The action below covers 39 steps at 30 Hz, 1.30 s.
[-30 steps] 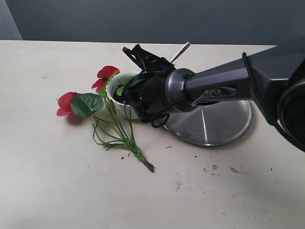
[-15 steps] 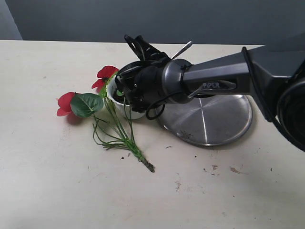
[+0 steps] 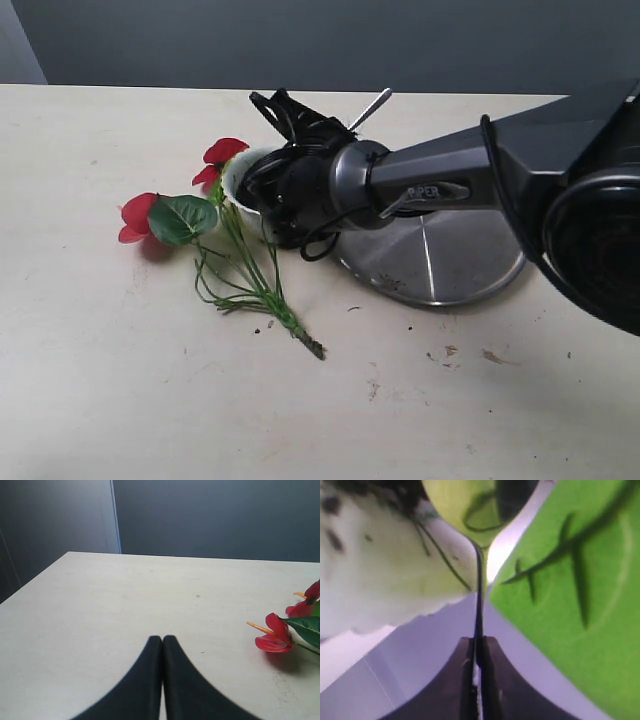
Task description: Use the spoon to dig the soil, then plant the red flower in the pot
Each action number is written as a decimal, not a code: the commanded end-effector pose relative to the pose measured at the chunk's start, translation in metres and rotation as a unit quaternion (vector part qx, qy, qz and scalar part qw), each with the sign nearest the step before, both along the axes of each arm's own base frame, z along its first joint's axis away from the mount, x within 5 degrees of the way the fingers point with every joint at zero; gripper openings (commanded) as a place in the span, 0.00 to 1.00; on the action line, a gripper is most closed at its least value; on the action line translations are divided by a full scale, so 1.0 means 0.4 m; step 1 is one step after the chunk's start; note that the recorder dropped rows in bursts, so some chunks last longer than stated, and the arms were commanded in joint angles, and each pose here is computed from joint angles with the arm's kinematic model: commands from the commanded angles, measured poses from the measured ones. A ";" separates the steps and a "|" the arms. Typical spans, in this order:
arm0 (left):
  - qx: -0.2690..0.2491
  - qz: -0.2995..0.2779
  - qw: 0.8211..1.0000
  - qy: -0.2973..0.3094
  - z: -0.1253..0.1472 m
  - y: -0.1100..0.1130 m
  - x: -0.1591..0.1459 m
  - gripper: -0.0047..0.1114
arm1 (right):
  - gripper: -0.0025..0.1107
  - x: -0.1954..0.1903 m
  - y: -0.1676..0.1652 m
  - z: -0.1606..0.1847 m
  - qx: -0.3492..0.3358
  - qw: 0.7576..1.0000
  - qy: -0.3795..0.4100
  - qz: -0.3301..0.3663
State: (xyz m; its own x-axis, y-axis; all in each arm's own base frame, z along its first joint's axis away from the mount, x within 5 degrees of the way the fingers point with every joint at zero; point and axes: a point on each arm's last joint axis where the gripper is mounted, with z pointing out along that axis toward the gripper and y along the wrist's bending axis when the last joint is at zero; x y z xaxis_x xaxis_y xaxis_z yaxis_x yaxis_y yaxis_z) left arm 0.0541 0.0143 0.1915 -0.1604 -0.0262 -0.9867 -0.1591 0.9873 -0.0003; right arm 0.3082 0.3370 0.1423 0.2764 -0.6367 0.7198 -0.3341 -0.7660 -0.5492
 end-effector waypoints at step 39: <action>0.000 -0.001 1.000 -0.002 -0.001 -0.001 0.000 0.04 | 0.02 0.035 -0.101 0.092 0.076 0.983 -0.037 -0.161</action>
State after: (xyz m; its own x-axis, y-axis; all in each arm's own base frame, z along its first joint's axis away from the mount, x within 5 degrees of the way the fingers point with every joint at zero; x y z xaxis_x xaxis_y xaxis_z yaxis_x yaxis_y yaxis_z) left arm 0.0541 0.0143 0.1915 -0.1604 -0.0262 -0.9867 -0.1591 0.9873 -0.0003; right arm 0.3151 0.3148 0.1626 0.1030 -0.7582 0.6439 -0.4579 -0.6108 -0.6459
